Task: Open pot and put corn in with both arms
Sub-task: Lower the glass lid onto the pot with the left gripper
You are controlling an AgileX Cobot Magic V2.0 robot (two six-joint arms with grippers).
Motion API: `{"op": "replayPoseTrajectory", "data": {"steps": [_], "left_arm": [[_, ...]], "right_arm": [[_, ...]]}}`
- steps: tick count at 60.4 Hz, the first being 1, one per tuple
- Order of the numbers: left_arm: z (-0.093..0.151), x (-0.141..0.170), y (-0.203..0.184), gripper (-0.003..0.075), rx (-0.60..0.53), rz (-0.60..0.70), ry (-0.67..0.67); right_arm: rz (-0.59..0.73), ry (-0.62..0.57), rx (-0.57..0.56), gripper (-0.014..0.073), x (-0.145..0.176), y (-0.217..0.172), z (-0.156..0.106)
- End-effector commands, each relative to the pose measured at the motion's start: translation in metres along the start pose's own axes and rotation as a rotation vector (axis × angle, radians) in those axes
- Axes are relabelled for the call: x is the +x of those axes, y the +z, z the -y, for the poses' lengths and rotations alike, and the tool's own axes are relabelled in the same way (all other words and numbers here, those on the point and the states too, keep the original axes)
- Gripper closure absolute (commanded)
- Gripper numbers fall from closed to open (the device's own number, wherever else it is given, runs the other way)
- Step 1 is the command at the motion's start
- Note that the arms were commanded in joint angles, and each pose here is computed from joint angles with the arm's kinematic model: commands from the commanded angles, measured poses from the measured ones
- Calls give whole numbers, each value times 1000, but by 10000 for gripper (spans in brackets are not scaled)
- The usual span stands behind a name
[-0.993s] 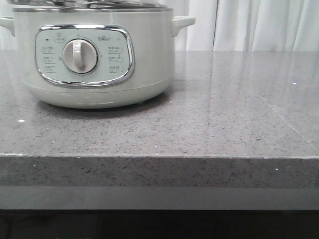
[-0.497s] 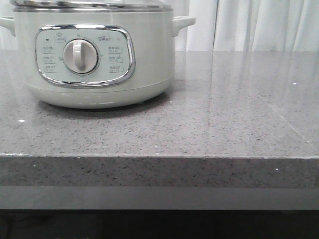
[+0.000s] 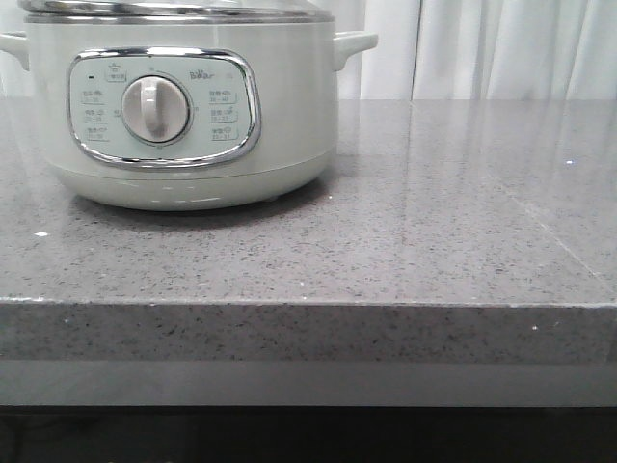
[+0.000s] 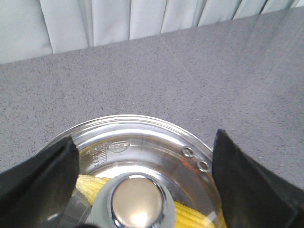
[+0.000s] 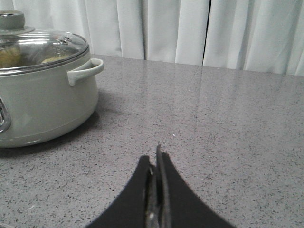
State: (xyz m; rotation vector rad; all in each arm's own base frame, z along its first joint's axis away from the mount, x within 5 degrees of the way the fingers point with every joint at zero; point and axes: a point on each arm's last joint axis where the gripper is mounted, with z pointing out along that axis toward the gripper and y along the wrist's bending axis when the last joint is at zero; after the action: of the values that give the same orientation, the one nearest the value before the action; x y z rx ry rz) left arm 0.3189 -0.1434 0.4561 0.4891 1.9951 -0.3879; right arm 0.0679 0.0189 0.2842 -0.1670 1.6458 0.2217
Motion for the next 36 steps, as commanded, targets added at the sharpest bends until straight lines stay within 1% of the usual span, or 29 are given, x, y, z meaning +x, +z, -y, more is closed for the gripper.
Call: {"op": "replayPoseTrajectory", "data": {"steps": [1, 5, 9, 13, 24, 32, 36], "left_arm": [[10, -21, -47, 229, 12, 137, 8], [11, -19, -59, 334, 10, 147, 19], [13, -14, -72, 455, 7, 165, 30], [14, -6, -83, 554, 3, 179, 30], [17, 27, -114, 738, -12, 223, 27], [20, 58, -140, 739, -23, 266, 24], [21, 79, -155, 739, -30, 296, 23]], "right_arm": [[101, -4, 21, 663, -16, -2, 2], [102, -4, 22, 663, -16, -2, 2], [102, -4, 22, 663, -16, -2, 2], [102, -4, 22, 663, -16, -2, 2], [102, -4, 22, 663, -16, -2, 2], [102, -4, 22, 663, -16, -2, 2], [102, -4, 22, 663, -16, -2, 2]]}}
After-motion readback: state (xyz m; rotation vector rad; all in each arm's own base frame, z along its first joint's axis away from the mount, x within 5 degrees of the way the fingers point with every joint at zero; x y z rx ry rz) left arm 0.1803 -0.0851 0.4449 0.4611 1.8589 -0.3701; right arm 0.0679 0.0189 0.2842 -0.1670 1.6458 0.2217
